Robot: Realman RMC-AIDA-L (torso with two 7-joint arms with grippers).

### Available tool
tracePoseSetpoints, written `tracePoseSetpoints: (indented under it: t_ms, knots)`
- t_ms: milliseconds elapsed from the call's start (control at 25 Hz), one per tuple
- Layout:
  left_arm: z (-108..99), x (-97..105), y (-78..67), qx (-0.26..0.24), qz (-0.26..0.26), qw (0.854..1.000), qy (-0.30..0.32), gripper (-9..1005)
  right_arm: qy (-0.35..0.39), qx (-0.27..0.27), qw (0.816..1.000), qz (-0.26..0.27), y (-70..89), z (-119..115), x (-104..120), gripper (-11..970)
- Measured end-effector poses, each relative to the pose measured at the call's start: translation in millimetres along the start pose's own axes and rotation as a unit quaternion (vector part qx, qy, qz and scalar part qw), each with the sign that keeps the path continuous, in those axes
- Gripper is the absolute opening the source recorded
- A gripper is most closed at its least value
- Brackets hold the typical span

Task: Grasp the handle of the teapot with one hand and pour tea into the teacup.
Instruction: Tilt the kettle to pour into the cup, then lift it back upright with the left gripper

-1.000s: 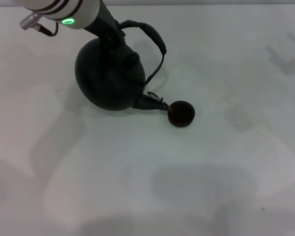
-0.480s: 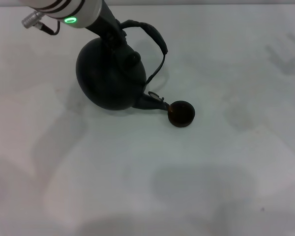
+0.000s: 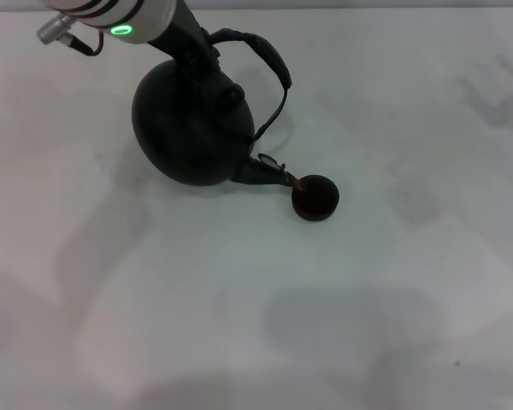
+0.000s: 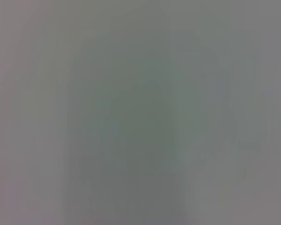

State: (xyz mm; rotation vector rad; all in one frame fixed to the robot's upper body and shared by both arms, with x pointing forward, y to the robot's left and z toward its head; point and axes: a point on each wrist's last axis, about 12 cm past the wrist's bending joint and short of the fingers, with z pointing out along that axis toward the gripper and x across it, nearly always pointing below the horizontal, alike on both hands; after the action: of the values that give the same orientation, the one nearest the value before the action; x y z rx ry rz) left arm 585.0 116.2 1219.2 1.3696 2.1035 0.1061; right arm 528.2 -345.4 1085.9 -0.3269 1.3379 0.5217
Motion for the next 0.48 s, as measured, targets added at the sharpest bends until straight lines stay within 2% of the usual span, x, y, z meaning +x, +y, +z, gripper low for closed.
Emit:
tracePoseSetpoints:
  t_ms: [240, 480]
  knots:
    - [1.2, 2.7, 4.5, -0.007, -0.02, 0.999, -0.026, 147, 0.003, 0.003, 1.0, -0.003, -0.4, 1.0, 1.0, 856]
    - [-4.0, 6.6, 9.3, 0.015, -0.063, 0.995, -0.073, 147, 0.007, 0.009, 1.0, -0.003, -1.9, 0.8, 2.0, 857]
